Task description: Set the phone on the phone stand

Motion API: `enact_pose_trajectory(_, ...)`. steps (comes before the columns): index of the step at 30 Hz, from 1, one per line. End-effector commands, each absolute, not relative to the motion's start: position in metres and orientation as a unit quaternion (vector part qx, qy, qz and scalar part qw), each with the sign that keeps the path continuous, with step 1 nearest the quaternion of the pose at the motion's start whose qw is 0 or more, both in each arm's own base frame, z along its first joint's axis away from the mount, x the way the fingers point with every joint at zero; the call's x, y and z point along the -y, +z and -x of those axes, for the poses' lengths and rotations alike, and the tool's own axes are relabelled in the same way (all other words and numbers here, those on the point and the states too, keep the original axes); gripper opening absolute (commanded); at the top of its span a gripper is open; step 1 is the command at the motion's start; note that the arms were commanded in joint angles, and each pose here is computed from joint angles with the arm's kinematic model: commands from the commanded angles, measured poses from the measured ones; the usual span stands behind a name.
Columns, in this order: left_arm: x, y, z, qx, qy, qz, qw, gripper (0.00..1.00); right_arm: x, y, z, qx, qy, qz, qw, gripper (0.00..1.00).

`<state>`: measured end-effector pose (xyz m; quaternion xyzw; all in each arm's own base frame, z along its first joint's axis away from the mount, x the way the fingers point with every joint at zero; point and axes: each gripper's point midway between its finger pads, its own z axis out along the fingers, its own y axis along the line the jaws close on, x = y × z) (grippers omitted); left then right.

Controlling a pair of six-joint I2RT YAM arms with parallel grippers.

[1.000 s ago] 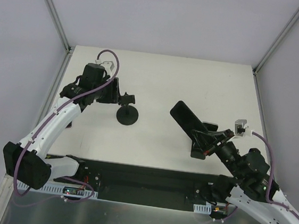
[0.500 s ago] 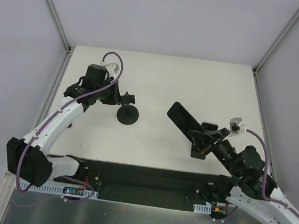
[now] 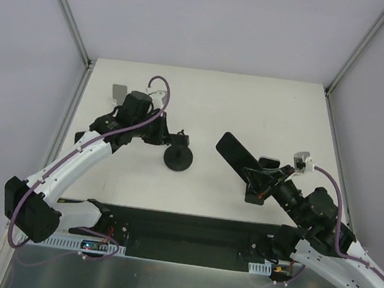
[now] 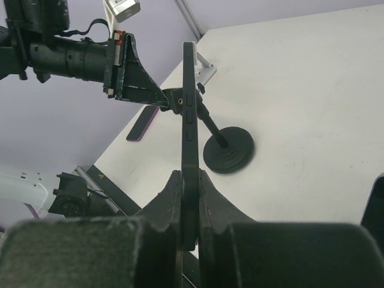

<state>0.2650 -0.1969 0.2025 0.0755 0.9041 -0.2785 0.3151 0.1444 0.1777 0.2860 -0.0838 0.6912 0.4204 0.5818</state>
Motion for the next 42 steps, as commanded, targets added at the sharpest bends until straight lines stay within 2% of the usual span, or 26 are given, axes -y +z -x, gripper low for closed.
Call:
enact_pose_trajectory(1, 0.248, 0.254, -0.249, -0.868, -0.334, -0.080, 0.360, 0.00, -0.164, 0.323, -0.145, -0.652, 0.432, 0.063, 0.620, 0.01)
enact_pose_trajectory(6, 0.283, 0.240, -0.226, -0.881, -0.341, -0.040, 0.325, 0.00, -0.159, 0.322, -0.144, -0.654, 0.428, 0.059, 0.620, 0.01)
enact_pose_trajectory(11, 0.302, 0.250, -0.228, -0.866, -0.345, -0.018, 0.362, 0.00, -0.155, 0.320, -0.143, -0.656, 0.425, 0.054, 0.621, 0.01)
enact_pose_trajectory(26, 0.337, 0.233, -0.241, -0.874, -0.302, -0.058, 0.377, 0.01, -0.153, 0.315, -0.143, -0.681, 0.393, 0.083, 0.613, 0.01)
enact_pose_trajectory(28, 0.338, 0.237, -0.235, -0.871, -0.311, -0.077, 0.373, 0.25, -0.154, 0.308, -0.142, -0.693, 0.376, 0.104, 0.607, 0.01)
enact_pose_trajectory(29, 0.337, 0.238, -0.233, -0.870, -0.314, -0.081, 0.372, 0.52, -0.151, 0.315, -0.140, -0.691, 0.374, 0.109, 0.609, 0.01)
enact_pose_trajectory(31, 0.333, 0.246, -0.227, -0.863, -0.323, -0.096, 0.377, 0.67, -0.149, 0.311, -0.136, -0.699, 0.363, 0.126, 0.602, 0.01)
enact_pose_trajectory(33, 0.327, 0.249, -0.221, -0.859, -0.325, -0.108, 0.381, 0.95, -0.149, 0.313, -0.129, -0.703, 0.360, 0.156, 0.593, 0.01)
enact_pose_trajectory(36, 0.311, 0.264, -0.211, -0.843, -0.333, -0.132, 0.401, 0.99, -0.154, 0.310, -0.114, -0.708, 0.363, 0.214, 0.567, 0.01)
enact_pose_trajectory(40, 0.289, 0.296, -0.195, -0.805, -0.353, -0.180, 0.442, 0.91, -0.160, 0.298, -0.099, -0.723, 0.354, 0.278, 0.524, 0.01)
enact_pose_trajectory(42, 0.293, 0.310, -0.178, -0.780, -0.392, -0.225, 0.432, 0.89, -0.163, 0.284, -0.098, -0.744, 0.339, 0.295, 0.494, 0.01)
